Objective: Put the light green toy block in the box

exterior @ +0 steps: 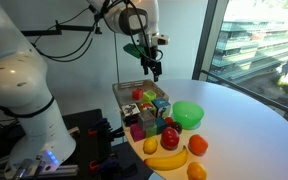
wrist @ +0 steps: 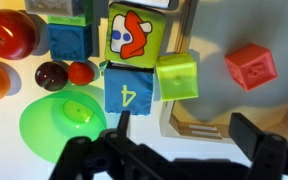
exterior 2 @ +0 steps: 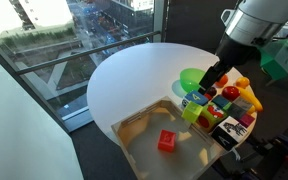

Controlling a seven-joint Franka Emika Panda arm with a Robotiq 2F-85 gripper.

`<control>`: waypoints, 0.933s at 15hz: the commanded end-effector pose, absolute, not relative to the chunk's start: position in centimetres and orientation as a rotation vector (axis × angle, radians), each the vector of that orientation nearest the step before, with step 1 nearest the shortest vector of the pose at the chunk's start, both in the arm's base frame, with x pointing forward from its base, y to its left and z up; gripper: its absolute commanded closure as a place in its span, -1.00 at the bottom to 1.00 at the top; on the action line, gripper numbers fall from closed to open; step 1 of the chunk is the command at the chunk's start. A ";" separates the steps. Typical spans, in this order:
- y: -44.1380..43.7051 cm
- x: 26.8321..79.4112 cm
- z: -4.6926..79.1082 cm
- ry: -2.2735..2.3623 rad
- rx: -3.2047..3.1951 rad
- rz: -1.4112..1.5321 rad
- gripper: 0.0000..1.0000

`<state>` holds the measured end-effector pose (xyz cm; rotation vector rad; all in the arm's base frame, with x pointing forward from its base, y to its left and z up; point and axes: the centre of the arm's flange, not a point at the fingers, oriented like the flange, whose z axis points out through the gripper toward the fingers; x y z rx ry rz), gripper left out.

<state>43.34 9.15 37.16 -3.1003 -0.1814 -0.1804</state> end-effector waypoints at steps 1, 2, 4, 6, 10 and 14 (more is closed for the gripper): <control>7.9 42.8 38.1 -0.154 -3.133 -0.157 -1.00; 7.6 42.8 37.9 -0.140 -3.140 -0.145 -1.00; 6.9 42.8 37.3 -0.111 -3.166 -0.129 -1.00; 6.0 42.8 36.8 -0.086 -3.196 -0.121 -1.00; 4.2 42.9 35.8 -0.059 -3.262 -0.116 -1.00; 3.5 43.4 34.6 -0.049 -3.306 -0.137 -1.00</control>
